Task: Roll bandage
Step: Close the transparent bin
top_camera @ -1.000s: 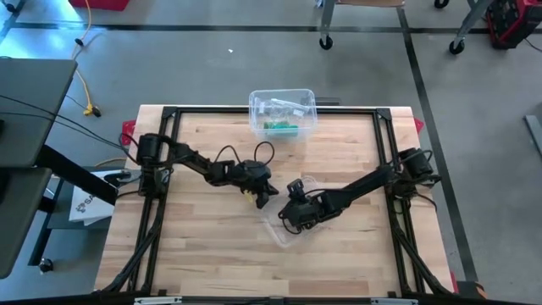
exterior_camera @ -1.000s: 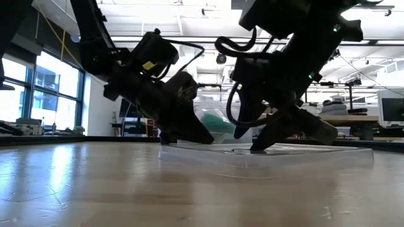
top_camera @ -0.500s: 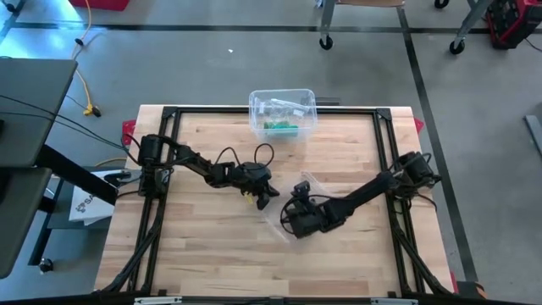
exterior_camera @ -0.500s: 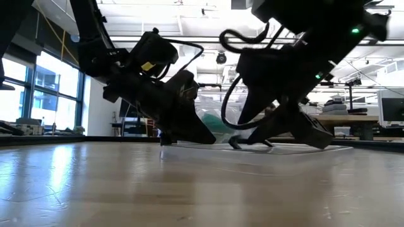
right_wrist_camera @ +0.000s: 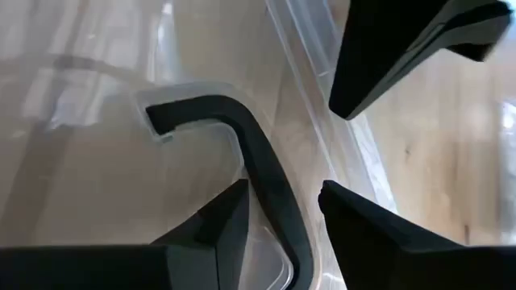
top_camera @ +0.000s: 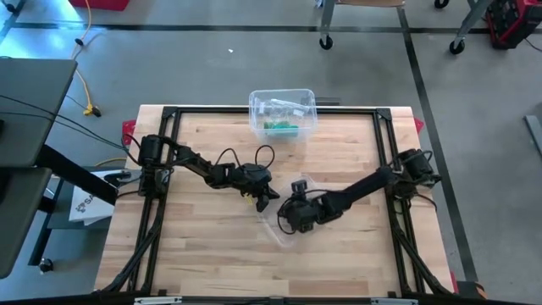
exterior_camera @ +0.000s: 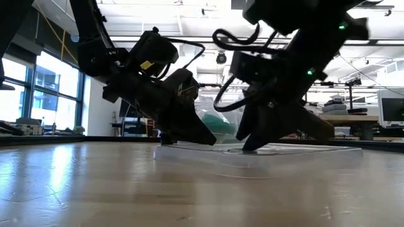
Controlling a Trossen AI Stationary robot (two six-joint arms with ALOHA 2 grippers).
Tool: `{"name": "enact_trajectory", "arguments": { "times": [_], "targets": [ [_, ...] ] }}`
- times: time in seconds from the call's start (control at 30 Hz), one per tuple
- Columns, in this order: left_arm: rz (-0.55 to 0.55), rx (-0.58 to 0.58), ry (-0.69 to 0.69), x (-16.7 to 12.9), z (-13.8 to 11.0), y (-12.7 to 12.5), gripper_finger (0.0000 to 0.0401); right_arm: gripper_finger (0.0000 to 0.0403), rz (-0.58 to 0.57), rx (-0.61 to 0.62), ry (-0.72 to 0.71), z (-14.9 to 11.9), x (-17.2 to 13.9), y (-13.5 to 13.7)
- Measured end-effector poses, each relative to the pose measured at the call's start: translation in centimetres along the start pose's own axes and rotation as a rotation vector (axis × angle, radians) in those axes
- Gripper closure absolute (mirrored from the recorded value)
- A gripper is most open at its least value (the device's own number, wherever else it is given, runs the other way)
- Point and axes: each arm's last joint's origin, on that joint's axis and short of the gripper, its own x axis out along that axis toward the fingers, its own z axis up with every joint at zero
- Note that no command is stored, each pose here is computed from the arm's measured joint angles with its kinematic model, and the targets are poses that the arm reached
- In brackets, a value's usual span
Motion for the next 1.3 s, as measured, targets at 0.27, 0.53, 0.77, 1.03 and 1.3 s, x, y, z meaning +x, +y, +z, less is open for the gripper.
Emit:
{"name": "enact_trajectory", "arguments": {
  "times": [0.27, 0.53, 0.77, 1.03, 1.3],
  "targets": [
    [0.004, 0.004, 0.000, 0.0, -0.1, 0.0, 0.0400, 0.0289, 0.109, -0.044, 0.015, -0.4, 1.3, -2.3],
    [0.005, 0.017, 0.001, 0.0, -0.1, 0.0, 0.0400, 0.0279, 0.150, -0.340, -0.006, -0.7, 3.3, -2.6],
    [0.014, 0.022, -0.006, 0.1, -0.2, -0.3, 0.0400, 0.0219, -0.098, -0.248, 0.016, -0.3, 5.0, -1.6],
    [0.004, 0.008, -0.010, 0.1, -0.1, -0.4, 0.0400, 0.0219, -0.278, -0.010, -0.012, 0.0, 3.6, 0.6],
    [-0.107, -0.002, -0.062, 0.1, 0.4, -1.1, 0.0400, 0.0222, -0.557, 0.040, -0.033, 0.1, 2.1, 2.1]
  ]
}}
